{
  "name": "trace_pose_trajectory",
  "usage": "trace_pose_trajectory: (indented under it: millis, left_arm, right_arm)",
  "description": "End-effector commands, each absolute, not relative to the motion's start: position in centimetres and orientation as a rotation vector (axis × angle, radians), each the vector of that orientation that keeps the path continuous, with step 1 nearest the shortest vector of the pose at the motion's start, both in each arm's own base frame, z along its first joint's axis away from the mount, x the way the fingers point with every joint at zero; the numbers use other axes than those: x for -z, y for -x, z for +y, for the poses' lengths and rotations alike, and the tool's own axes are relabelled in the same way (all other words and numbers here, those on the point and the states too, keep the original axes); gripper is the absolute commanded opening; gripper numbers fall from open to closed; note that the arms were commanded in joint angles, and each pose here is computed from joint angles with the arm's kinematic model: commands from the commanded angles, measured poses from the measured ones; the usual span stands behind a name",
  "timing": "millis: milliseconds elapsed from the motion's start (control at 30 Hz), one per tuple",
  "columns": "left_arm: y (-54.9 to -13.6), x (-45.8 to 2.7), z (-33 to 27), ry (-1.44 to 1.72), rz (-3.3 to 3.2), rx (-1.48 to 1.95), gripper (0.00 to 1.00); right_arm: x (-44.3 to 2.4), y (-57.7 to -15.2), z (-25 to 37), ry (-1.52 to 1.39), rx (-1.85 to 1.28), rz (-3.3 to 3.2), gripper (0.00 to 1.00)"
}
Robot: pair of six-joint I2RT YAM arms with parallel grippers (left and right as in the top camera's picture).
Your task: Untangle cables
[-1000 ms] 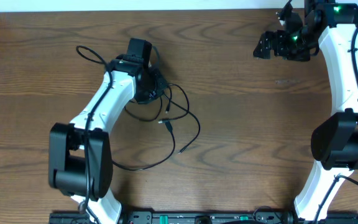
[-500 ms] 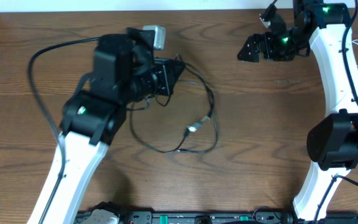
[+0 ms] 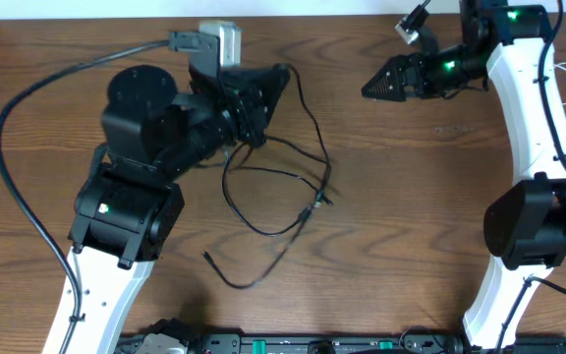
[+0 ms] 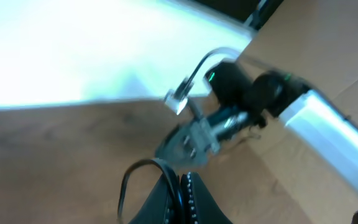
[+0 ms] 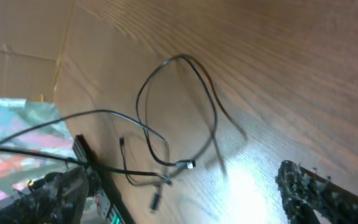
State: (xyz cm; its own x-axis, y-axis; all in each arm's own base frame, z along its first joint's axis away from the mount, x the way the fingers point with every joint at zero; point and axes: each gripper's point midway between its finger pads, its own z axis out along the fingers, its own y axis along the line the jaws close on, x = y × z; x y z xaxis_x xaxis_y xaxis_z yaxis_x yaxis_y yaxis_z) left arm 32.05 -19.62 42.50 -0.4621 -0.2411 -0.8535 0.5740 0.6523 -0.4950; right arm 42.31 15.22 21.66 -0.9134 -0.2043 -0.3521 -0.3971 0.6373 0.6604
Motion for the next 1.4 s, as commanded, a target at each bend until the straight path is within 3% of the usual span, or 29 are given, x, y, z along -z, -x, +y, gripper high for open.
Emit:
trace_pose_trajectory:
  millis: [0,167,300,433,600,1033,1267,1367]
  left_arm:
    - [-31.9,-46.1,-19.5,-0.254,1.693,1.013,0.07]
    - [-33.0,-48.6,-18.0,-0.119,1.595,0.987,0.07]
    - [-35.4,-47.2,-14.0,0.119,1.624,0.773,0.08]
    - [-35.7,-45.6,-13.4,0.144,1.681,0.711,0.07]
    - [-35.8,-45.5,-13.2,0.152,1.683,0.703,0.08]
    - [-35.9,-45.4,-12.8,0.172,1.681,0.682,0.08]
    - [-35.6,-46.8,-11.5,0.215,1.624,0.645,0.08]
    - [-34.9,-47.7,-10.2,0.224,1.587,0.578,0.07]
  right_arm:
    - [-20.2,-41.9,15.4,0.425,-0.997,2.739,0.93]
    - [-18.9,-41.5,16.7,0.419,-0.945,2.791,0.93]
    - [-17.6,-41.5,18.0,0.395,-0.93,2.815,0.92]
    - [-15.8,-41.2,19.8,0.38,-0.947,2.833,0.9]
    - [-13.3,-40.9,22.2,0.324,-1.0,2.839,0.75]
    - [-12.9,-40.6,26.7,0.448,-1.001,2.762,0.66]
    - [-7.8,-41.3,24.0,0.181,-0.529,2.922,0.52]
    - [-6.5,-41.9,21.4,0.066,-0.326,2.944,0.56]
